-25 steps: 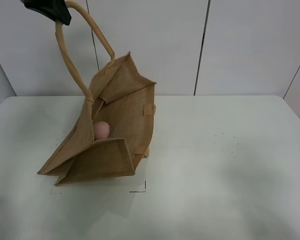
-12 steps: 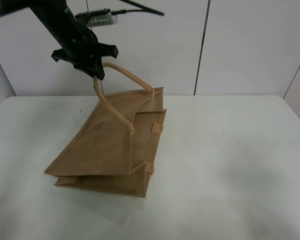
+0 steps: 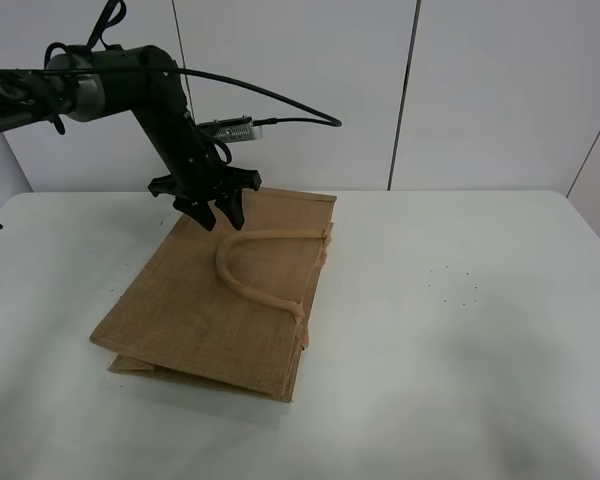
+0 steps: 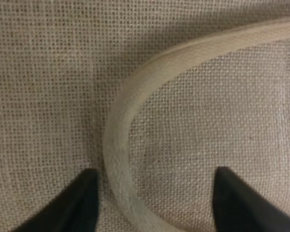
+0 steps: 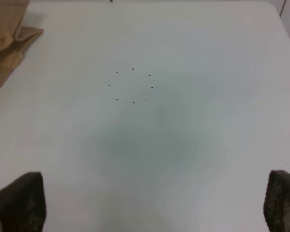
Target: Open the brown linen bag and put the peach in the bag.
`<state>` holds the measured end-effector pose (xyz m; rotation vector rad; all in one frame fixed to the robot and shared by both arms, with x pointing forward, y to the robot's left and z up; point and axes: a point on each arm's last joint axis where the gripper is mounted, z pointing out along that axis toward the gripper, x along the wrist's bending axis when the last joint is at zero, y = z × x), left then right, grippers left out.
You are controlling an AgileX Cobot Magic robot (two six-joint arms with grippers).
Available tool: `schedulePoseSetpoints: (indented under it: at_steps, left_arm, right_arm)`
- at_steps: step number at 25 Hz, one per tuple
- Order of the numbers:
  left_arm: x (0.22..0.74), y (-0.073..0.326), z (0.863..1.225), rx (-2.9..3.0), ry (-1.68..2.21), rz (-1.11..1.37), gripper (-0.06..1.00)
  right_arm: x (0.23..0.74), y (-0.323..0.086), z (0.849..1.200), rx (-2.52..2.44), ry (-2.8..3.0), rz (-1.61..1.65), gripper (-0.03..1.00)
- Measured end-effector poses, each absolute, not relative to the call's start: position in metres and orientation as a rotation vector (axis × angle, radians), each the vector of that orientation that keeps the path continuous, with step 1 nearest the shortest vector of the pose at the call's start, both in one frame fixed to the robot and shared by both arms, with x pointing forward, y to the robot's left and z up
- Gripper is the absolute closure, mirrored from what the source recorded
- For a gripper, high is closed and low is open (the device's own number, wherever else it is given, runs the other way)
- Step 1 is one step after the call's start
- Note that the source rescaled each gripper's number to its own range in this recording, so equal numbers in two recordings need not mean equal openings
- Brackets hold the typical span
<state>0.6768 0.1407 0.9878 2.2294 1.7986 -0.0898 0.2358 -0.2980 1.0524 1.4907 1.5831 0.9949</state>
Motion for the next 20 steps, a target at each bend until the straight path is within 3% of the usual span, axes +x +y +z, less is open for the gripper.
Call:
schedulePoseSetpoints:
  at_steps: [4,10,20]
  left_arm:
    - [0.677,0.141,0.988,2.237,1.789,-0.09,0.08]
    - [0.679,0.155,0.987,2.319,1.831,0.06,0.06]
    - [0.697,0.258,0.987,2.177,2.127,0.149,0.06]
  right_arm:
    - [0.236,-0.298,1.052,1.491,1.583,0.995,-0.03]
    - [0.236,-0.298,1.052,1.491,1.583,0.995,-0.03]
    - [0.236,-0.298,1.052,1.491,1.583,0.995,-0.03]
